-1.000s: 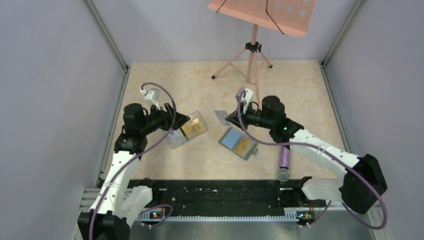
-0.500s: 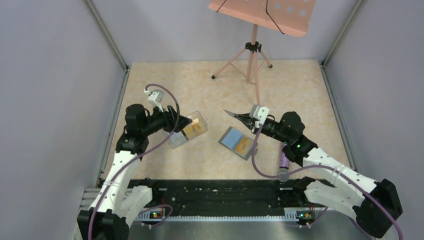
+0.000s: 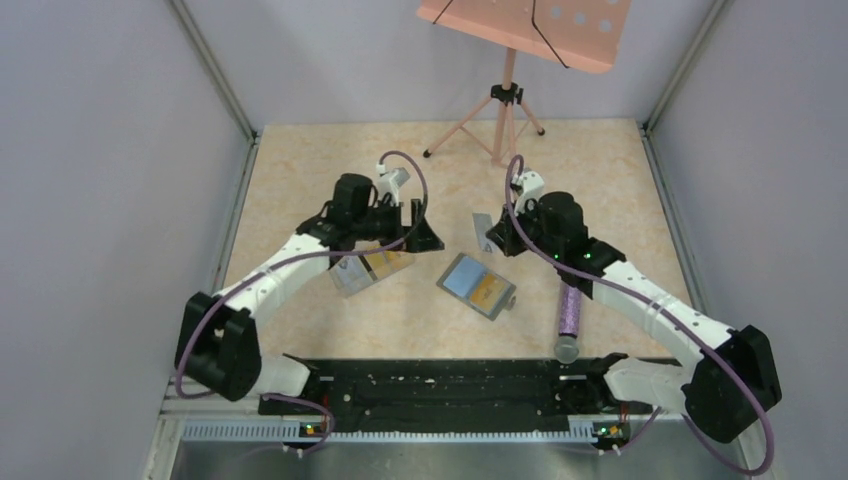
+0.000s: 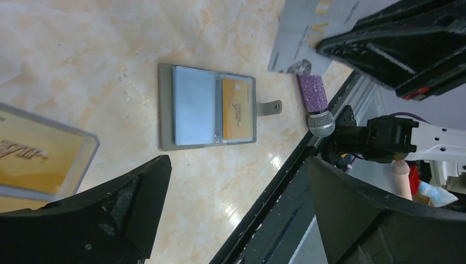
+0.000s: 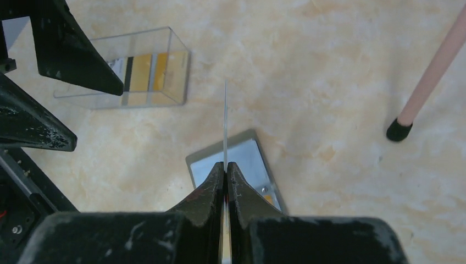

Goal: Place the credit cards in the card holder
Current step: Insert the credit card into the card holder.

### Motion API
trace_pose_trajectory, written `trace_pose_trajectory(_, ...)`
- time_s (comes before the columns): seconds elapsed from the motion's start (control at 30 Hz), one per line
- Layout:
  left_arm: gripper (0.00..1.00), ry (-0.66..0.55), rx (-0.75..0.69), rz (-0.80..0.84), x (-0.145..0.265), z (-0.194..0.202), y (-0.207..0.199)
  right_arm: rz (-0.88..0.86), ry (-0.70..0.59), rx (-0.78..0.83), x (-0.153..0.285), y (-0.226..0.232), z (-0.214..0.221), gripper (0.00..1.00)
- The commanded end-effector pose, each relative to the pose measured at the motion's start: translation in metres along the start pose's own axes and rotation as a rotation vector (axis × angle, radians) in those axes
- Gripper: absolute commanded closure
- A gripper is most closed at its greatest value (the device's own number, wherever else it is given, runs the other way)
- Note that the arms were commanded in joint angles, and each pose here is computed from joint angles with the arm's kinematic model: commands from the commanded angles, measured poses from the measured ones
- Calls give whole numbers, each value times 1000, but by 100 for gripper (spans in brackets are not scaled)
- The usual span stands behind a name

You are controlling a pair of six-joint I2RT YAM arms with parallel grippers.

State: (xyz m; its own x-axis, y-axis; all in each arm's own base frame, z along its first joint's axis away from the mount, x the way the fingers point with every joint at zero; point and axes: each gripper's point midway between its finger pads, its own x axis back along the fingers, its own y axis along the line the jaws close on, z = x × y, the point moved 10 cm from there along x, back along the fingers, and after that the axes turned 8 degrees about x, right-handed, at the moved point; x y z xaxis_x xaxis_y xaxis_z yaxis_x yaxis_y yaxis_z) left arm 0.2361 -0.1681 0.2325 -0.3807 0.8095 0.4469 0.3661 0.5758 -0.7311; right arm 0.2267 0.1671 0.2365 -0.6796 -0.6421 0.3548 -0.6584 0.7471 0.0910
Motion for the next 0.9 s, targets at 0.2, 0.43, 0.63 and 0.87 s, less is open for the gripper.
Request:
trace_pose_trajectory(0.2, 1, 158, 63, -135, -81, -13, -7, 125, 252, -419, 17, -27, 37, 100)
trace_pose_trajectory(0.43, 12, 294, 180, -305, -120, 1, 24, 170, 374, -526, 27, -41, 58, 100)
trace_pose_trajectory(0.63, 14, 365, 235, -398, -138, 13, 47, 244, 482, -619, 35, -53, 75, 100)
trace_pose_trajectory(0.87, 22, 437, 280, -391, -145, 27, 49, 397, 598, -653, 47, -65, 85, 100)
